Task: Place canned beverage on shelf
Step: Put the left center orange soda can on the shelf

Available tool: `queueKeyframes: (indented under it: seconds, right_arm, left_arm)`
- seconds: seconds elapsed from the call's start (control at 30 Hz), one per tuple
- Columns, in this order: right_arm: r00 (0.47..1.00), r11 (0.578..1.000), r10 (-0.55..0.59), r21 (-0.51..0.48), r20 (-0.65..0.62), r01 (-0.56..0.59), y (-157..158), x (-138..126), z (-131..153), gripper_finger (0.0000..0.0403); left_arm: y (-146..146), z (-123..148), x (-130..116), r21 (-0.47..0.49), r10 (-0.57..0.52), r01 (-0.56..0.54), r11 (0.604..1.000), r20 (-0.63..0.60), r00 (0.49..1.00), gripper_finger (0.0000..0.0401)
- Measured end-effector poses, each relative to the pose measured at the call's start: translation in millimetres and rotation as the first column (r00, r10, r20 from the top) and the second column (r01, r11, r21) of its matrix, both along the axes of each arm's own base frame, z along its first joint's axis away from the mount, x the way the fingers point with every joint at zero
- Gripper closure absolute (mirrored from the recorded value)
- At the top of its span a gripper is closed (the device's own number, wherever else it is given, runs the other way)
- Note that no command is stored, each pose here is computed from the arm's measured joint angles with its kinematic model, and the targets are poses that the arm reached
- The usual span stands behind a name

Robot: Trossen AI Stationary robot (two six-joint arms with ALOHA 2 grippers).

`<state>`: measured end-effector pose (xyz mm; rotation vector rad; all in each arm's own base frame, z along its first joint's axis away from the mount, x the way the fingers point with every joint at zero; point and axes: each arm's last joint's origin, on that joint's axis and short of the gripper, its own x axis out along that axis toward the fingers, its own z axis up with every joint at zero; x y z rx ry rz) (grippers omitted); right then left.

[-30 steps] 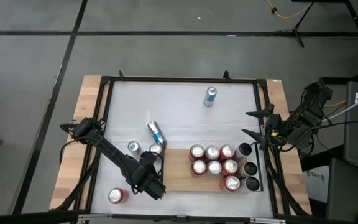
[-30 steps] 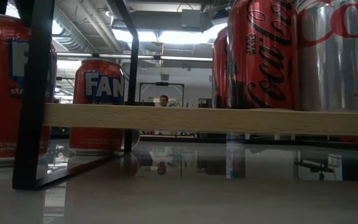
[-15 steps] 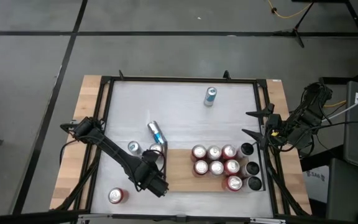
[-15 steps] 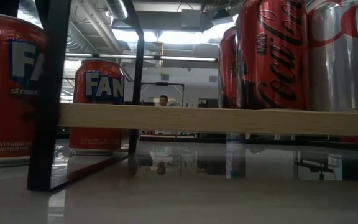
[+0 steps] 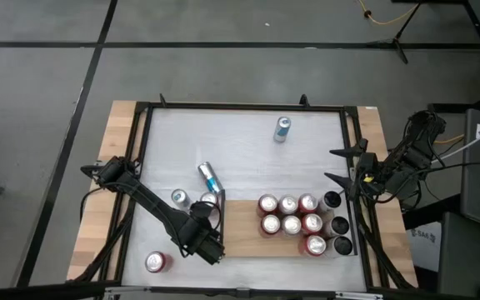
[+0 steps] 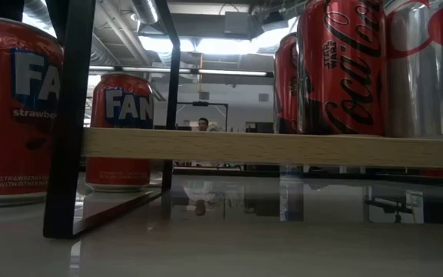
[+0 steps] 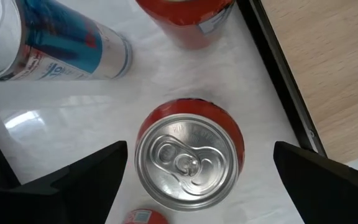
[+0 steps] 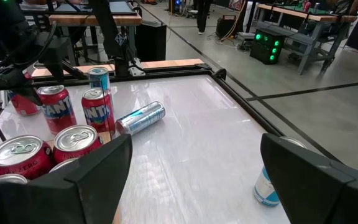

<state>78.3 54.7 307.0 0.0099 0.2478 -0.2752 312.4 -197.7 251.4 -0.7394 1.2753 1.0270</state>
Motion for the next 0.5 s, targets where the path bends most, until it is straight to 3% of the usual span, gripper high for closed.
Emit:
queueKeyframes:
  seconds: [0.5]
  right_arm:
    - [1.0,1.0,0.0,0.001,0.0,0.0,-0.1,0.0,0.1,0.0056]
  left_arm:
    - [-1.5,-1.2,-0.1,-0.035,0.034,-0.035,0.999,-0.015,0.999,0.0001]
